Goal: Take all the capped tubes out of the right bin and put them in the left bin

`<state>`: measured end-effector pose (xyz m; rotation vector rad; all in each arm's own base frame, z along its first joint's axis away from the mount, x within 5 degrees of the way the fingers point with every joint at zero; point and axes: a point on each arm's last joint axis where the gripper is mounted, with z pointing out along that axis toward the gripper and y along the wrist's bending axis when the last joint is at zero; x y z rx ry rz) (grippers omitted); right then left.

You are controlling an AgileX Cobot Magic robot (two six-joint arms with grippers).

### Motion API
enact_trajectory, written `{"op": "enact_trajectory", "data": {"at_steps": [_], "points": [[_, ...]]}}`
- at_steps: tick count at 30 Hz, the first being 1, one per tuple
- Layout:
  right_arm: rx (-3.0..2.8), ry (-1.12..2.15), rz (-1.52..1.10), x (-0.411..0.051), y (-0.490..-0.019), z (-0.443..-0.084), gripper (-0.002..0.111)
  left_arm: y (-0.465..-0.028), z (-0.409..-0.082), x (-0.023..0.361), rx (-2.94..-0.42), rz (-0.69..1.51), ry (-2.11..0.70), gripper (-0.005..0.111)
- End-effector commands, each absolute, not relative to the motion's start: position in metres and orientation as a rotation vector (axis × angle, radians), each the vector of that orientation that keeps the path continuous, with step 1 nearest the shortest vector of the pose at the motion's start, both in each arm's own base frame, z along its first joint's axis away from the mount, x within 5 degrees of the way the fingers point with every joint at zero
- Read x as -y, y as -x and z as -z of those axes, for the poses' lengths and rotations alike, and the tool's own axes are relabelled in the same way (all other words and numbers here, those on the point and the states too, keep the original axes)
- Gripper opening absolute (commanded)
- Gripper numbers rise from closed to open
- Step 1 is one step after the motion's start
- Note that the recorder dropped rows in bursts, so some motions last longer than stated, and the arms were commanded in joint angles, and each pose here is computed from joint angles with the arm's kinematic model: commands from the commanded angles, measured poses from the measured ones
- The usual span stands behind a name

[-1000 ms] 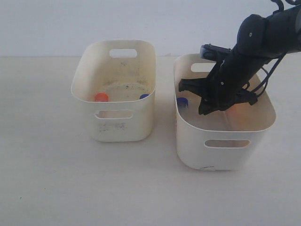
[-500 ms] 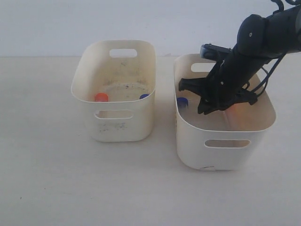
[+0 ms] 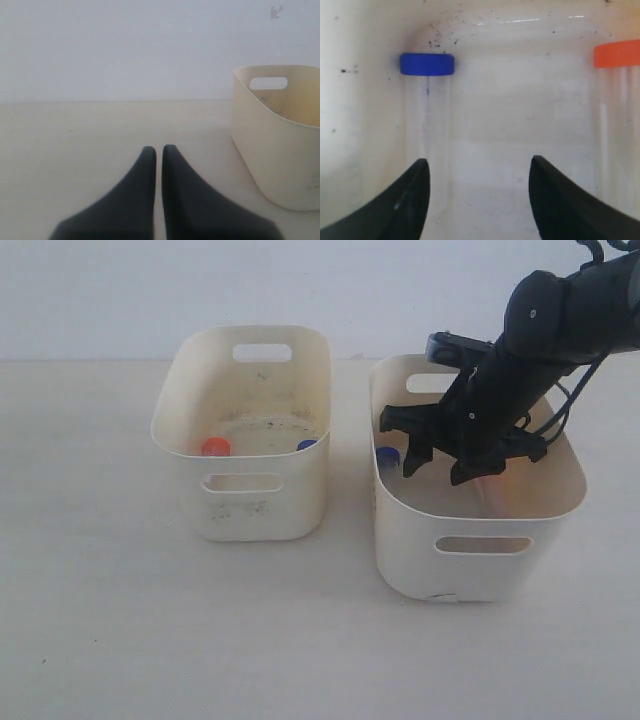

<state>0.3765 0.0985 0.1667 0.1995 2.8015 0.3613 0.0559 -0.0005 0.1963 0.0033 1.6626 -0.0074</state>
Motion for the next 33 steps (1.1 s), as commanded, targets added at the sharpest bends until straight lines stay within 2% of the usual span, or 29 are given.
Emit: {"op": "enact_trajectory", "data": {"at_steps": [1,5,16,33], "points": [[-2.799,-0.175,-0.339,-0.096,-0.376,-0.168,0.062,-0.056,-0.197,0.001,-1.658,0.019,-0.003,0.004],[-2.802,-0.174,-0.333,-0.096,-0.376,-0.168,0.075,-0.056,-0.197,0.001,-1.658,0.019,-0.003,0.004],[-2.797,-0.207,-0.343,-0.097,-0.379,-0.158,0.071,-0.056,-0.197,0.001,-1.658,0.019,-0.003,0.004],[-2.802,-0.304,-0.554,-0.109,-0.379,-0.153,0.072,-0.056,-0.197,0.001,-1.658,0.019,-0.003,0.004]]}}
